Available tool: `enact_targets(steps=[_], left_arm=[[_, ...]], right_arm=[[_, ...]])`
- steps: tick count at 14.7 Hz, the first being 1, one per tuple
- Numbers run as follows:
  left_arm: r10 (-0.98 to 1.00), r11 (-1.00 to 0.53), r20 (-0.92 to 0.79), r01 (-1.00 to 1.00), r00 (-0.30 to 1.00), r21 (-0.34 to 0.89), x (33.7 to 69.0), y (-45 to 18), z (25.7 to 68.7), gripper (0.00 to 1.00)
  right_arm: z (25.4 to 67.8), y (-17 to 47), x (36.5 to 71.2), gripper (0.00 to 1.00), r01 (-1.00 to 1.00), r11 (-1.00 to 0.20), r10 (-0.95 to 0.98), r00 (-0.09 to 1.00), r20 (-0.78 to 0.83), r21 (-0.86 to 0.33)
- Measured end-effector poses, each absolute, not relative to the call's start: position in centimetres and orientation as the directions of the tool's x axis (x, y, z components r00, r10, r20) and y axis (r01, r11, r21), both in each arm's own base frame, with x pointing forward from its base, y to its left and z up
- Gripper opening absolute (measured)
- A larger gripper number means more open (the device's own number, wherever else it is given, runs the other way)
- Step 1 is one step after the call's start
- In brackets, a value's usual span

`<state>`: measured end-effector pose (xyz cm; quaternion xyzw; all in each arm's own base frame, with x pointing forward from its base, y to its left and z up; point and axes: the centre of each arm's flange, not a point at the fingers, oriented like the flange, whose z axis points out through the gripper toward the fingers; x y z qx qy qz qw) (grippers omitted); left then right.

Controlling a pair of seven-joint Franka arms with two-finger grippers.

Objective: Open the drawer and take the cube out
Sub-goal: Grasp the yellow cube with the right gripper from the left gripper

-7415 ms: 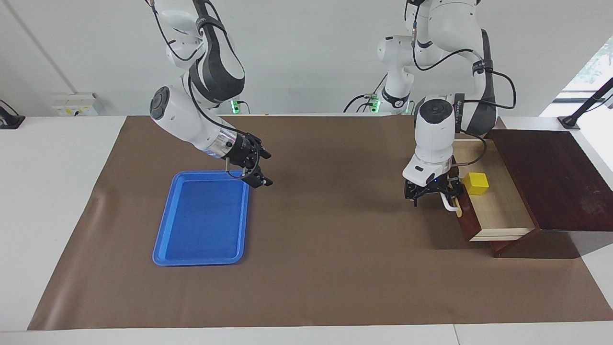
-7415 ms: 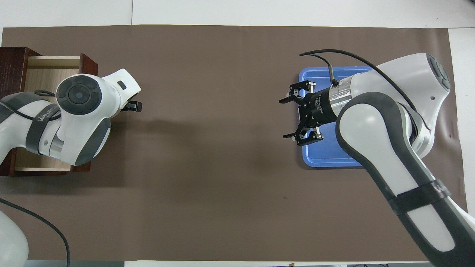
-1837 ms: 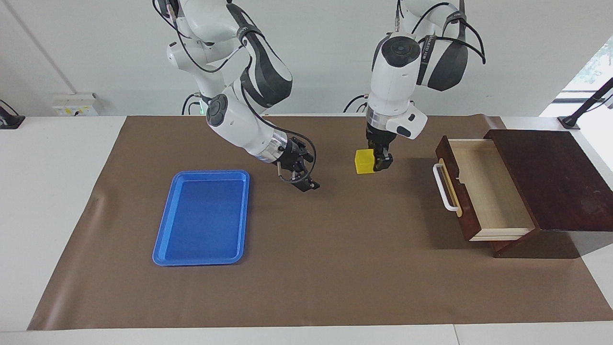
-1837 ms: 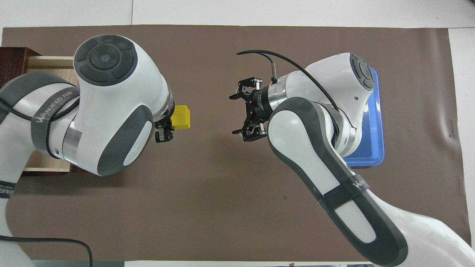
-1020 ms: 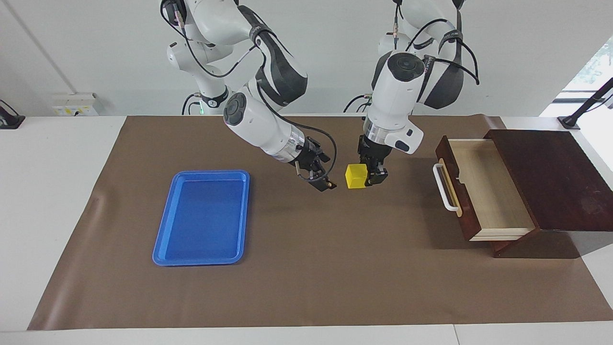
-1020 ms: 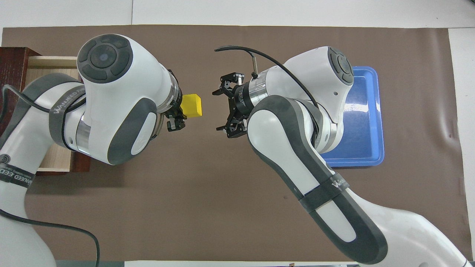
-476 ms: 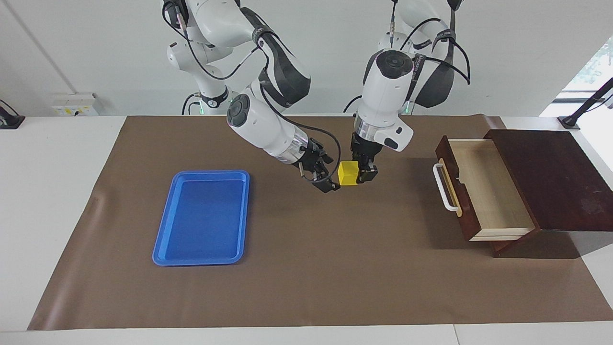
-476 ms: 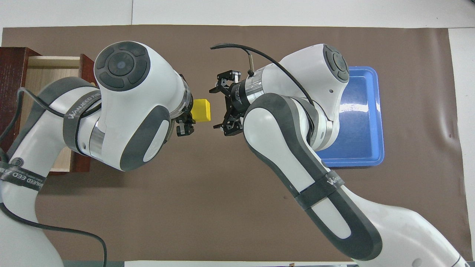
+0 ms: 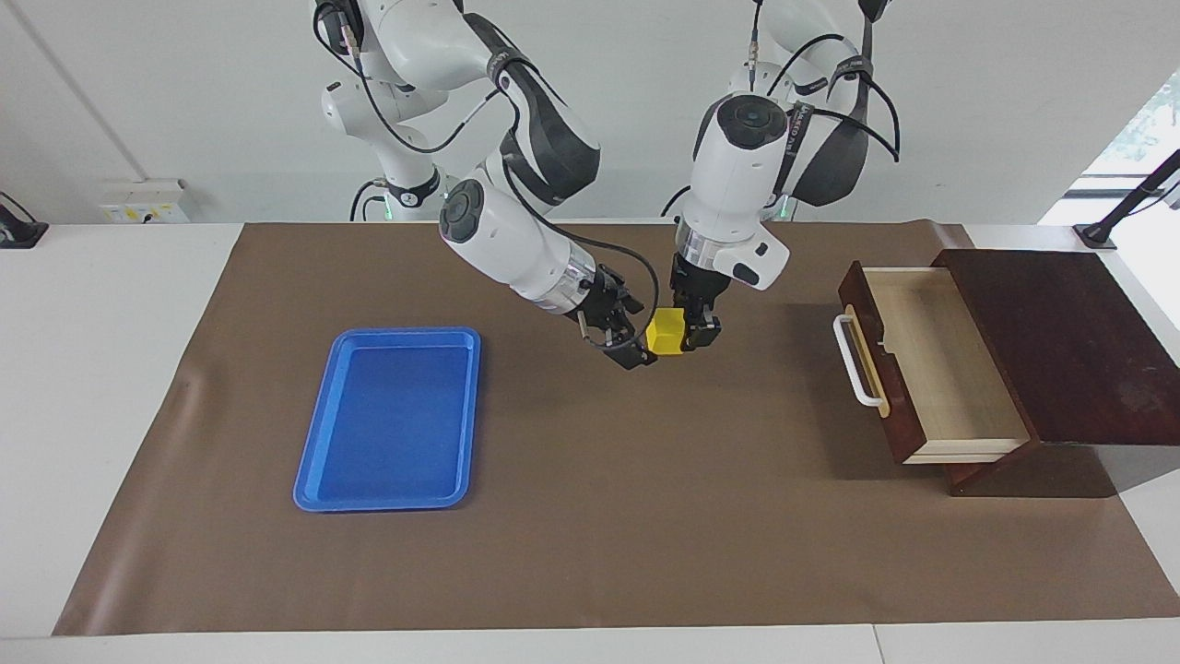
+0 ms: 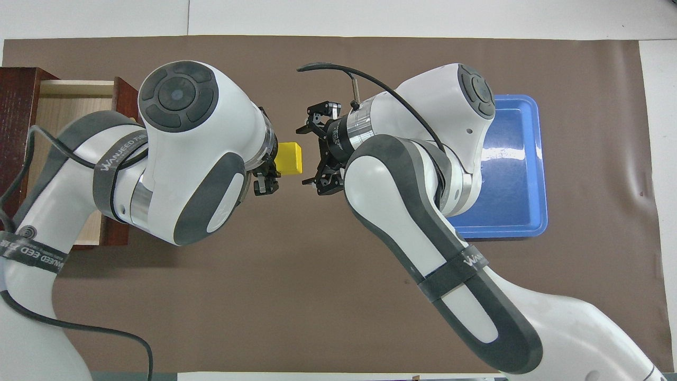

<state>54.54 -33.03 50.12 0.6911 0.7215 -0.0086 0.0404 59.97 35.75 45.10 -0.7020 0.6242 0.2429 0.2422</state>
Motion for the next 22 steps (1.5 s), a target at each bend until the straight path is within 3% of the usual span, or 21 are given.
enact_targets(steps=[9,11,12,15,21,22], left_arm=[[0.997,0.044,-0.071,0.998,-0.041,0.044,54.5,-33.1,50.1,0.55],[0.997,0.044,-0.071,0.998,-0.041,0.044,54.5,-33.1,50.1,0.55],[0.997,0.043,-0.071,0.998,-0.039,0.044,54.5,-33.1,50.1,0.55],[0.997,0.046,-0.07,0.998,-0.043,0.039,54.3,-33.4,49.9,0.55],[0.996,0.054,-0.073,0.998,-0.05,0.043,54.3,-33.5,50.0,0.55],[0.996,0.054,-0.074,0.998,-0.051,0.043,54.3,-33.4,50.0,0.59]], right_arm=[[45.0,37.1,59.2,0.96,-0.994,-0.107,-0.759,0.095,-0.644,-0.02],[45.0,37.1,59.2,0.84,-0.994,-0.106,-0.759,0.095,-0.644,-0.02],[45.0,37.1,59.2,0.84,-0.994,-0.106,-0.759,0.094,-0.644,-0.02],[45.1,36.7,59.5,0.56,-0.995,-0.092,-0.761,0.088,-0.643,-0.027],[45.3,36.8,59.6,0.56,-0.995,-0.098,-0.77,0.099,-0.63,-0.037],[45.3,36.8,59.6,0.56,-0.994,-0.101,-0.772,0.102,-0.628,-0.038]])
